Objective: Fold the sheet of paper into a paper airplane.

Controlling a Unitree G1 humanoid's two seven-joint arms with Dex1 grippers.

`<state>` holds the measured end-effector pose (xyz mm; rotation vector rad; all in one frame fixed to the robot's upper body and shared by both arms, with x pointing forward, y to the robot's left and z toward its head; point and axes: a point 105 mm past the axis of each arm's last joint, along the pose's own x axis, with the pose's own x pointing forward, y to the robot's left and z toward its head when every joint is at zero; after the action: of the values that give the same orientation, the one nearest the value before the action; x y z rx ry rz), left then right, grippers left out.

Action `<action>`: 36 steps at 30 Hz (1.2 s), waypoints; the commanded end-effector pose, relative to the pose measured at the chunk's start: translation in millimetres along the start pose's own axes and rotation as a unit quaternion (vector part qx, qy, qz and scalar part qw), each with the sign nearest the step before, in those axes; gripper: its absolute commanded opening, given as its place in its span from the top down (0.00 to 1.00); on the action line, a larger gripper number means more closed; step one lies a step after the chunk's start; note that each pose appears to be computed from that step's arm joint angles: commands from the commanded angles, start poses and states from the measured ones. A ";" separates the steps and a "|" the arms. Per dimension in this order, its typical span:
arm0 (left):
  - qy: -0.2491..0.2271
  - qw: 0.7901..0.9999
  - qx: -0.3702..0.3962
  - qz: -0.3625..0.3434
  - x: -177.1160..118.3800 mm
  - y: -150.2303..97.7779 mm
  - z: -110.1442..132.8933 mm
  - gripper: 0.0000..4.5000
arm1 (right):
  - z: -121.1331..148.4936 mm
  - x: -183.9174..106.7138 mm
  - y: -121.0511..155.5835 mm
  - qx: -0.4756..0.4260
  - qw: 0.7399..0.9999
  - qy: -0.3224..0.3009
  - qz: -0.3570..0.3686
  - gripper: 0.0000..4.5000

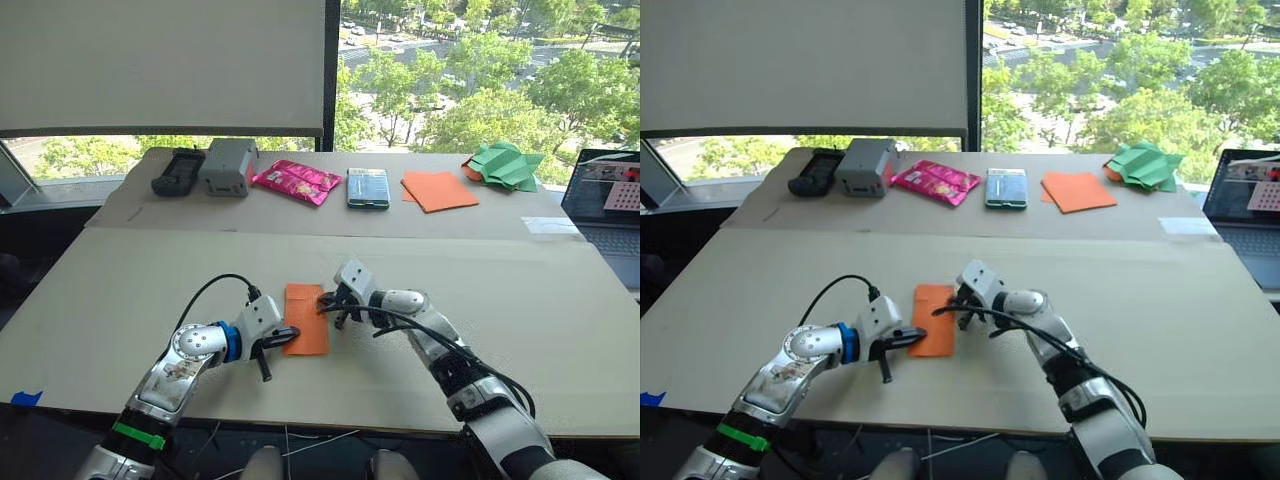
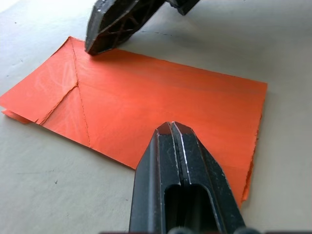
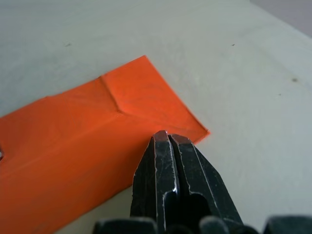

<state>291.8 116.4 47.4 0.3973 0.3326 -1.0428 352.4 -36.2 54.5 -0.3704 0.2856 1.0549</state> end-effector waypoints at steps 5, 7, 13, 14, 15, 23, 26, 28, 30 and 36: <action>0.050 0.998 -0.033 -0.008 0.8 -7.1 -27.3 1.00 | -38.0 -11.6 50.4 0.039 0.995 0.070 0.060 1.00; 0.050 0.998 -0.032 -0.009 1.1 -7.0 -27.2 1.00 | -43.7 -16.8 60.5 0.047 0.994 0.079 0.067 1.00; 0.053 0.998 -0.031 -0.010 0.6 -6.8 -28.0 1.00 | -50.6 -32.8 90.4 0.053 0.988 0.096 0.106 1.00; 0.053 0.998 -0.031 -0.011 0.7 -6.9 -27.9 1.00 | -52.5 -35.2 92.9 0.055 0.987 0.101 0.109 1.00; 0.053 0.998 -0.031 -0.011 0.5 -7.0 -27.8 1.00 | -53.3 -37.5 95.8 0.055 0.986 0.103 0.115 1.00; 0.047 0.999 -0.028 0.002 -2.1 -2.9 -25.8 1.00 | -46.3 -37.5 90.7 0.054 0.989 0.091 0.101 1.00; 0.018 0.999 -0.027 0.032 -13.6 11.3 -9.6 1.00 | -11.0 -41.8 72.1 0.075 0.995 0.000 0.072 1.00; -0.006 0.998 -0.029 0.052 -25.3 21.4 4.3 1.00 | 14.1 -52.7 64.8 0.084 0.992 -0.064 0.066 1.00; -0.023 0.997 -0.036 0.065 -42.6 30.6 15.7 1.00 | 32.6 -68.7 65.5 0.085 0.988 -0.105 0.072 1.00; -0.004 0.997 -0.022 0.076 -52.4 42.6 11.7 1.00 | 40.5 -80.6 64.3 0.097 0.986 -0.121 0.057 1.00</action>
<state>303.9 174.8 84.6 0.3544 0.3325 -0.8648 262.4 -56.2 104.9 -0.0692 0.2200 1.1555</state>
